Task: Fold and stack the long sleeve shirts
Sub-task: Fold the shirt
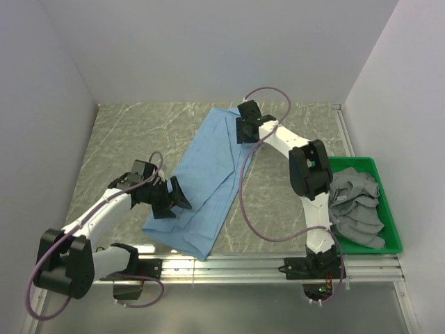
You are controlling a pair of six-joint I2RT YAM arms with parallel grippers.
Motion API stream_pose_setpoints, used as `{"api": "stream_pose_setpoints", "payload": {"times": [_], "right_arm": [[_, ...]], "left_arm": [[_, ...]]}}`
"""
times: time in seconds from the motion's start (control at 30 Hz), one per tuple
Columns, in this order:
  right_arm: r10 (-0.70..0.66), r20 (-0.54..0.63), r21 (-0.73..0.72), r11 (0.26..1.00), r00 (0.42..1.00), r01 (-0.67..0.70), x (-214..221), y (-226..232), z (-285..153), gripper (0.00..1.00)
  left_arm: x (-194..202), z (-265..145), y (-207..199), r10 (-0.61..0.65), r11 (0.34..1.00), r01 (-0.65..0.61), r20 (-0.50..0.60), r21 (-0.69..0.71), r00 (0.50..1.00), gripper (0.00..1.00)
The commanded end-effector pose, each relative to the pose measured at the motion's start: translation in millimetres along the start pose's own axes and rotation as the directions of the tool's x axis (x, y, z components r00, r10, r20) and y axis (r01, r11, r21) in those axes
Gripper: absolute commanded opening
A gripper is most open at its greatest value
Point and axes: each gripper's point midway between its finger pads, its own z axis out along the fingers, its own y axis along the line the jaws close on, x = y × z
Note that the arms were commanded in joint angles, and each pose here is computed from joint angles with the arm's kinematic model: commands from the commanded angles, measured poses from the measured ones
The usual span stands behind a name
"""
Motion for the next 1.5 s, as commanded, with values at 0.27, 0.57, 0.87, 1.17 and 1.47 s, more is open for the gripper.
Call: {"api": "stream_pose_setpoints", "payload": {"times": [0.27,0.57,0.87,1.17,1.47], "right_arm": [[0.287,-0.001,-0.180,0.942,0.958,-0.283,23.8,12.2,-88.8,0.56],[0.427,-0.125,-0.256,0.858,0.896,-0.445,70.1,32.9,-66.1,0.44],[0.416,-0.160,-0.168,0.882,0.895,-0.440,74.8,29.3,-21.0,0.45],[0.352,-0.270,-0.117,0.912,0.896,-0.394,66.9,22.8,15.7,0.48],[0.333,-0.122,-0.176,0.920,0.935,-0.350,33.6,10.5,-22.9,0.51]], "left_arm": [[-142.6,-21.1,-48.9,0.202,0.977,-0.158,0.368,-0.146,0.908,0.75],[-163.8,35.3,-17.4,0.152,0.969,-0.093,0.260,-0.227,0.954,0.65],[-135.5,55.7,7.2,-0.019,0.973,0.067,0.216,-0.219,0.976,0.56],[-113.2,76.9,-14.7,-0.228,0.973,0.232,0.185,0.001,0.956,0.56],[-140.0,70.9,-66.9,-0.203,0.979,0.189,0.243,0.081,0.948,0.68]]}}
